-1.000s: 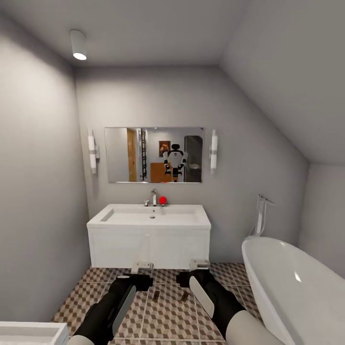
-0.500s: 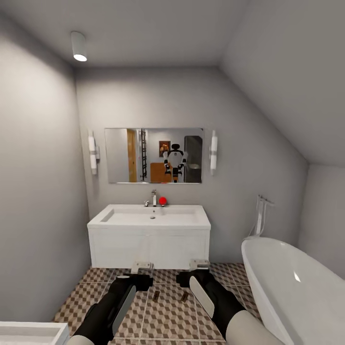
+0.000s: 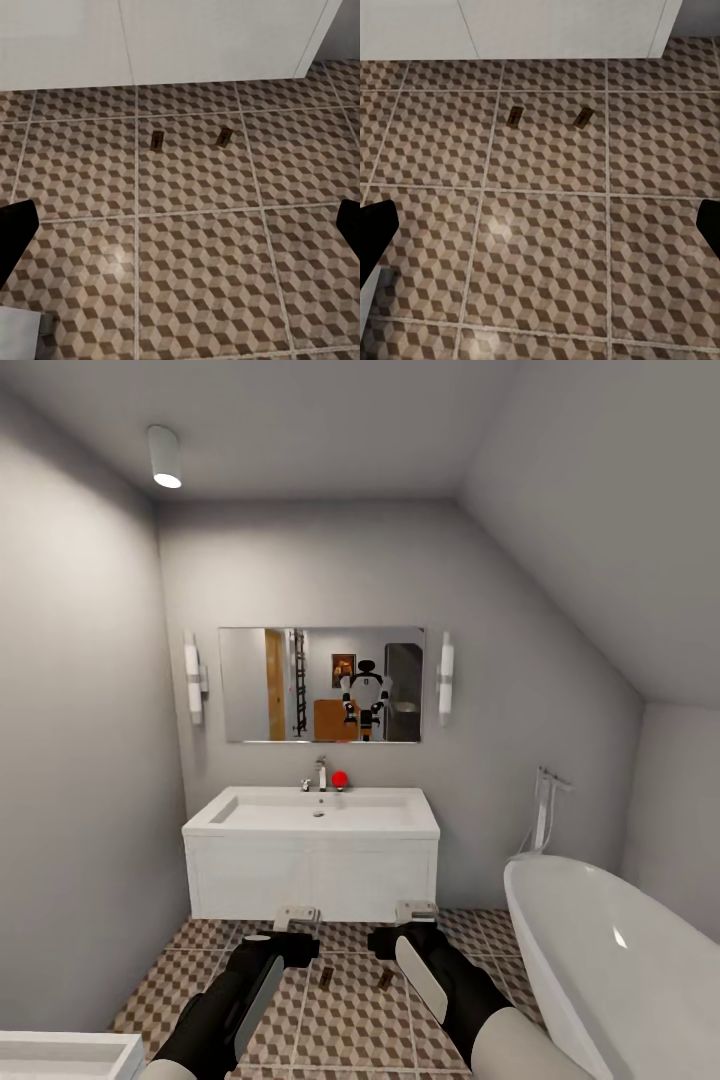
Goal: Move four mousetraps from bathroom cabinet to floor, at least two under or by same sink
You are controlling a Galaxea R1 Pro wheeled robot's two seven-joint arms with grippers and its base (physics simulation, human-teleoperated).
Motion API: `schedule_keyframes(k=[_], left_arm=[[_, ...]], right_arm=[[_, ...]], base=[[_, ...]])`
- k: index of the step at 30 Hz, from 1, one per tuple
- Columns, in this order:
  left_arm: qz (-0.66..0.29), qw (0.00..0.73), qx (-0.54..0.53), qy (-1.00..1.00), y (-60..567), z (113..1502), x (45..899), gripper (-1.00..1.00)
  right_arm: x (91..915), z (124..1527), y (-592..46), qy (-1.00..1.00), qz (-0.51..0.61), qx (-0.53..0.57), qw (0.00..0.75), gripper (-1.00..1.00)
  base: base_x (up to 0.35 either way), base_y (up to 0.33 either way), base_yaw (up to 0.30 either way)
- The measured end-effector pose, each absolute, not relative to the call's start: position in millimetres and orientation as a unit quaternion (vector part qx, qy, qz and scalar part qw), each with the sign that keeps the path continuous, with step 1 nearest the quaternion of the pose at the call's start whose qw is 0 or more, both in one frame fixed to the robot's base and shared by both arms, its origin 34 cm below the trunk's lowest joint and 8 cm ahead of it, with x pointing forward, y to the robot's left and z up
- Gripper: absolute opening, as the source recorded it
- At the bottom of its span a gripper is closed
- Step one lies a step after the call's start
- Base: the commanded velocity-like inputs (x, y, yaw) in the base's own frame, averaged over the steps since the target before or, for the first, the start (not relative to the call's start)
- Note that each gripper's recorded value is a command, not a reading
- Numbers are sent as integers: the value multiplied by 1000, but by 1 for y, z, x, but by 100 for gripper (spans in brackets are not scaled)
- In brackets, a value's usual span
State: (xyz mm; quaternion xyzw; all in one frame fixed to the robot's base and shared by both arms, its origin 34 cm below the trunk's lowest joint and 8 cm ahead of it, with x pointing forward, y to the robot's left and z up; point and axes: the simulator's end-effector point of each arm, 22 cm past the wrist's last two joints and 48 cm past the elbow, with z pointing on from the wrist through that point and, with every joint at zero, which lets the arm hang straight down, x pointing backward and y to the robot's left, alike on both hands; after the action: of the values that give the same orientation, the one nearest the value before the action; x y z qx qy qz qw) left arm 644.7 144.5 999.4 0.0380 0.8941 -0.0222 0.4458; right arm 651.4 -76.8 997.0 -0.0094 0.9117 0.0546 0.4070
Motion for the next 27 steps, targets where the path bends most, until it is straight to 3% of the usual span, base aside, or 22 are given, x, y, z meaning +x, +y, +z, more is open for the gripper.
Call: schedule_keyframes(k=[27], left_arm=[[-22, 446, 38, 894, 145, 1000, 645, 100]], right_arm=[[651, 997, -77, 912, 55, -9, 407, 100]], base=[[0, 0, 0]])
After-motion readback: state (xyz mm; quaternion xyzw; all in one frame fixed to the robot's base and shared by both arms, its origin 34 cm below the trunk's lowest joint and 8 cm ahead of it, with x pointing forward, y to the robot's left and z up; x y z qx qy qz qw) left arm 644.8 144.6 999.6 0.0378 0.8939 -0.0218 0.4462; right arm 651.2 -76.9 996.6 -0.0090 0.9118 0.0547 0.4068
